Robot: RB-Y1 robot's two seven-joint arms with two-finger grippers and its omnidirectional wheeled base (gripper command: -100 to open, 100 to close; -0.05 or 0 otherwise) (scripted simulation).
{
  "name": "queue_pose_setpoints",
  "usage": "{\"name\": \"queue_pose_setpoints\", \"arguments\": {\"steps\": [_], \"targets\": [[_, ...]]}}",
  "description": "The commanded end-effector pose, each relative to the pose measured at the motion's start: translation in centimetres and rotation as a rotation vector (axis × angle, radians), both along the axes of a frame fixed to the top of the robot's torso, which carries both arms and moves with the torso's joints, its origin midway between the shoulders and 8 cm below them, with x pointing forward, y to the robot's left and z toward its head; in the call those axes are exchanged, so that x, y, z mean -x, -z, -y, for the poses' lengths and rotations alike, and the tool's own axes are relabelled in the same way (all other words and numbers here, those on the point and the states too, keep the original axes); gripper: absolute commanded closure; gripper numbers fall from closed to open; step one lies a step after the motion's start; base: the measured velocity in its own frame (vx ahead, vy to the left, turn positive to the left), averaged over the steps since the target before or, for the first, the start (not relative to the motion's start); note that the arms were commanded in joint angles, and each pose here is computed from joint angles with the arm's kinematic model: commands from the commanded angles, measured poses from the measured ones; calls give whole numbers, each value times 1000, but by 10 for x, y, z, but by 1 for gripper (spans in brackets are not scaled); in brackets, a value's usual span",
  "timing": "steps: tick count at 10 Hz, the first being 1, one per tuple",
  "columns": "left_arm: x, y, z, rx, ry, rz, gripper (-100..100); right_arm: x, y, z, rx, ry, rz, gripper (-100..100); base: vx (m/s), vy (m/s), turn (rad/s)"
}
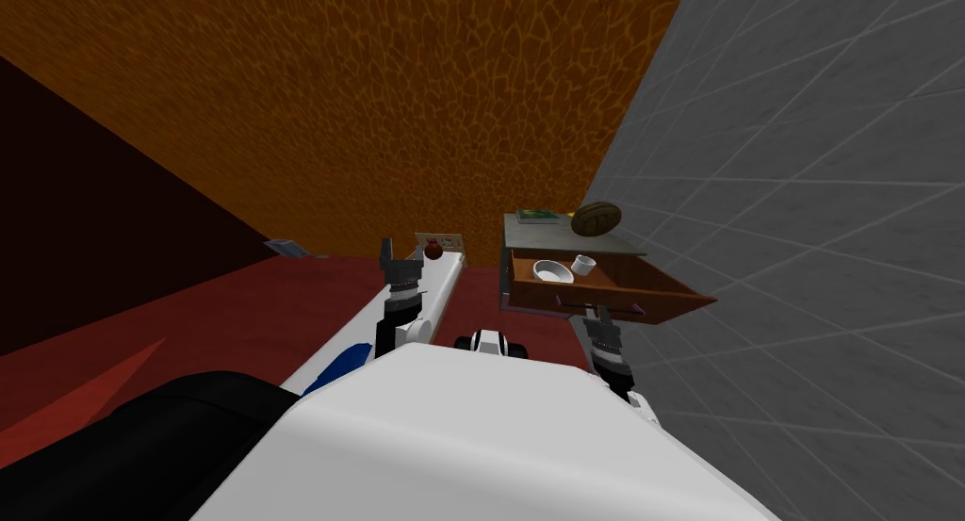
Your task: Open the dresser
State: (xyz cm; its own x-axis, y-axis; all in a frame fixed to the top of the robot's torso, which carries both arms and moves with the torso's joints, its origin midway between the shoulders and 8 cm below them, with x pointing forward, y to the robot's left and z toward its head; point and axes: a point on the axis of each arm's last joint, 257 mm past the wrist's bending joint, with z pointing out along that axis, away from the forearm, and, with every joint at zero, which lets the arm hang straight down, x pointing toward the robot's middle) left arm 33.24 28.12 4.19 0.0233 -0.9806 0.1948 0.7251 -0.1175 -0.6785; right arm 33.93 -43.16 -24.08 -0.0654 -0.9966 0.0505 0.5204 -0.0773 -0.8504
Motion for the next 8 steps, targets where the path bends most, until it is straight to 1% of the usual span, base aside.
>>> {"name": "queue_pose_setpoints", "arguments": {"steps": [1, 2, 6, 7, 8], "targets": [[0, 0, 0, 0, 0, 0, 0, -10, -13, 17, -7, -7, -3, -100, -2, 93, -13], [0, 0, 0, 0, 0, 0, 0, -17, -23, 29, -10, -11, -3, -100, 1, 100, -42], [0, 0, 0, 0, 0, 0, 0, -31, -45, 52, -16, -19, -2, -100, -26, 68, -25], [0, 0, 0, 0, 0, 0, 0, -29, -39, 48, -16, -18, -4, -100, -11, 19, -7], [0, 0, 0, 0, 0, 0, 0, -29, -39, 49, -19, -17, -7, 0, 0, 0, 0]]}}
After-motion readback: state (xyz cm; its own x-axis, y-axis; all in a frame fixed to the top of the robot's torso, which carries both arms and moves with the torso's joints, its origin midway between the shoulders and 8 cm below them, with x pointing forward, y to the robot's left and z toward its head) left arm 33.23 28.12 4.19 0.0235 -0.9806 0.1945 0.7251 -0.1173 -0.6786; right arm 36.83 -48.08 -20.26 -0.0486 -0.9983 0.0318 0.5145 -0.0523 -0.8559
